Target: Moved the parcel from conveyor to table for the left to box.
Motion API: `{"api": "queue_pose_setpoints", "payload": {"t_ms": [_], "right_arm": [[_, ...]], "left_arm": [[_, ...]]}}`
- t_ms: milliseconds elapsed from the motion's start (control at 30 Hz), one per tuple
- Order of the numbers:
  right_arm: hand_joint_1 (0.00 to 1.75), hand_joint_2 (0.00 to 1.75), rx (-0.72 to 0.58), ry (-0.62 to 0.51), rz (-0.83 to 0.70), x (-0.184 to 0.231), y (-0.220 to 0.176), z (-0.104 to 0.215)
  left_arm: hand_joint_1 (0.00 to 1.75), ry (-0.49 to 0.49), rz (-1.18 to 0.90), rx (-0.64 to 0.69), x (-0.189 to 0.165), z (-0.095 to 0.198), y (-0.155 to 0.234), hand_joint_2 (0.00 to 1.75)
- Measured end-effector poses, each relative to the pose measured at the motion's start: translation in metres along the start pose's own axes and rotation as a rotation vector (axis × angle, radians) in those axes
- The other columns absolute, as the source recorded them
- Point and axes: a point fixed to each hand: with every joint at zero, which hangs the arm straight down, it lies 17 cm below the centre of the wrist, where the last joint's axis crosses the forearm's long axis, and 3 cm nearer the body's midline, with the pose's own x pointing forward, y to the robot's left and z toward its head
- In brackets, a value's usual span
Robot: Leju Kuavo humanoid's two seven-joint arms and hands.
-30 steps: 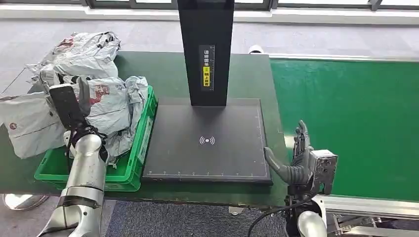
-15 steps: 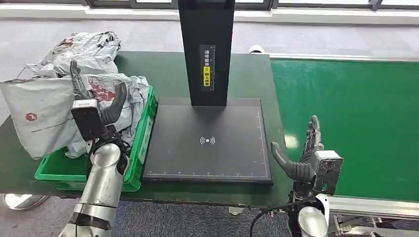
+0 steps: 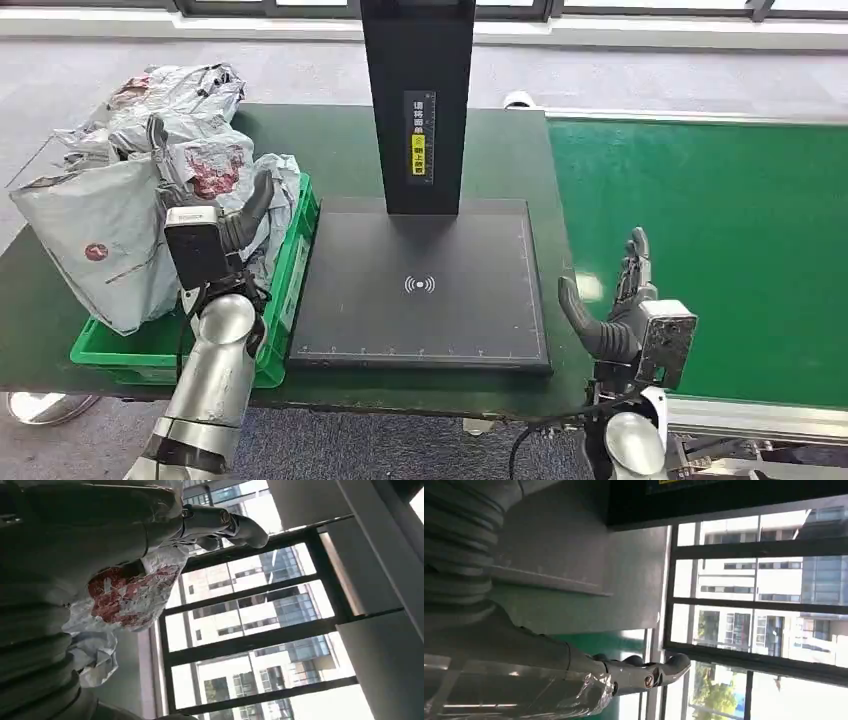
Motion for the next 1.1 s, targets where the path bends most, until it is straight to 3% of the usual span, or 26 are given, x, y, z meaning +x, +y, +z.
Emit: {"api": "queue_pose_setpoints", "payload": {"t_ms": [133,233,433,667,933,1100], "right_arm": [[0.0,1.75,0.011,0.005,-0.018,-0.001,0.006,-0.017],[0.0,1.75,0.026,0.023,-0.021,-0.004,0.009,-0.026],[0.0,1.75,0.089,0.069,-0.023,-0.016,0.018,-0.023],[0.0,1.75,0.135,0.105,0.004,-0.025,0.025,-0.014],[0.0,1.75,0.215,0.169,0.013,-0.04,0.038,0.003],[0.0,1.75,0.226,0.18,0.018,-0.043,0.04,0.006]], "left_arm": [[0.0,0.188,-0.019,-0.047,-0.037,-0.016,-0.015,1.75],[0.0,0.268,-0.195,-0.1,-0.073,-0.033,-0.018,1.75],[0.0,0.436,-0.643,-0.133,-0.144,-0.064,0.042,1.75],[0.0,0.612,-0.918,-0.143,-0.191,-0.063,0.12,1.75],[0.0,0.884,-1.098,-0.447,-0.24,-0.022,0.154,1.75],[0.0,0.928,-1.144,-0.46,-0.243,-0.021,0.179,1.75]]}}
